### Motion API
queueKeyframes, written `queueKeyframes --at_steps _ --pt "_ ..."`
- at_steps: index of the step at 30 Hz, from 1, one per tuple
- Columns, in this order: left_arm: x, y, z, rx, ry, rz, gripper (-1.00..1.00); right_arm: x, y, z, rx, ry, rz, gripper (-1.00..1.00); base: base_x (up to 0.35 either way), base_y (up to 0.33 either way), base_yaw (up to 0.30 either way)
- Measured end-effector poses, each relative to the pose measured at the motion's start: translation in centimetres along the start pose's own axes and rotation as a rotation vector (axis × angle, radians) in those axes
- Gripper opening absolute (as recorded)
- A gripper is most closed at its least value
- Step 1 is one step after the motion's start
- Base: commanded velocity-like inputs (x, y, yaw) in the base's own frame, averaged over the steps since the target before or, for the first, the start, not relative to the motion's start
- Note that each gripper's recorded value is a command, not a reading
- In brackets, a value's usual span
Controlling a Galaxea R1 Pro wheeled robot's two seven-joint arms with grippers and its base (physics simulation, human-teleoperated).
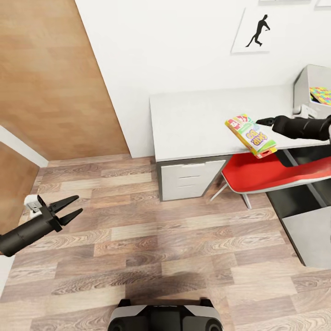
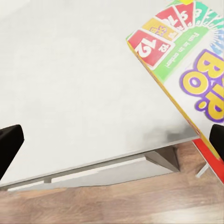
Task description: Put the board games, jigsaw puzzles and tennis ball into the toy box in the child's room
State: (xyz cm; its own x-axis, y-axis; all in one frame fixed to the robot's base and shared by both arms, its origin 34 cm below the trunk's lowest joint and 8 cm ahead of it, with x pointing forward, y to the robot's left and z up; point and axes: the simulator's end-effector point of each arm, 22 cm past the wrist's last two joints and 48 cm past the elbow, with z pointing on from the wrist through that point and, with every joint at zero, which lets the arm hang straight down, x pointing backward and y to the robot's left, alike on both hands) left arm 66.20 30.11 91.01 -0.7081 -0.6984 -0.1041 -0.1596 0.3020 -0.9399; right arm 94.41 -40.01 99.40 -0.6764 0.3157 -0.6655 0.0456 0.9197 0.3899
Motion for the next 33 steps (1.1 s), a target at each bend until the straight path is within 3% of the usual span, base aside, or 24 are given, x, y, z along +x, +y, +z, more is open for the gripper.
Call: queueKeyframes --at_steps 5,17,24,28,33 --pt "0.7 0.5 1.1 -0.022 0.006 0.016 1.0 -1.2 0.3 -1.5 -0.024 -0.047 -0.001 1.0 0.056 0.128 0.0" --pt "1.2 0.7 2.1 -0.033 0.019 0.031 1.0 -1.7 -0.1 -2.3 -0.027 -0.067 0.003 1.0 0.112 0.227 0.0" --pt "1.4 0.7 2.3 -0.035 0.023 0.034 1.0 -0.5 -1.4 -1.6 -0.012 -0.035 0.034 1.0 0.136 0.258 0.0" --pt "1.5 0.8 2.4 -0.039 0.025 0.034 1.0 1.4 -3.2 -0.4 0.015 0.013 0.076 1.0 0.114 0.186 0.0" --pt "1.5 1.0 2.5 -0.047 0.026 0.035 1.0 2.4 -4.9 0.6 0.04 0.019 0.107 1.0 0.064 0.099 0.0"
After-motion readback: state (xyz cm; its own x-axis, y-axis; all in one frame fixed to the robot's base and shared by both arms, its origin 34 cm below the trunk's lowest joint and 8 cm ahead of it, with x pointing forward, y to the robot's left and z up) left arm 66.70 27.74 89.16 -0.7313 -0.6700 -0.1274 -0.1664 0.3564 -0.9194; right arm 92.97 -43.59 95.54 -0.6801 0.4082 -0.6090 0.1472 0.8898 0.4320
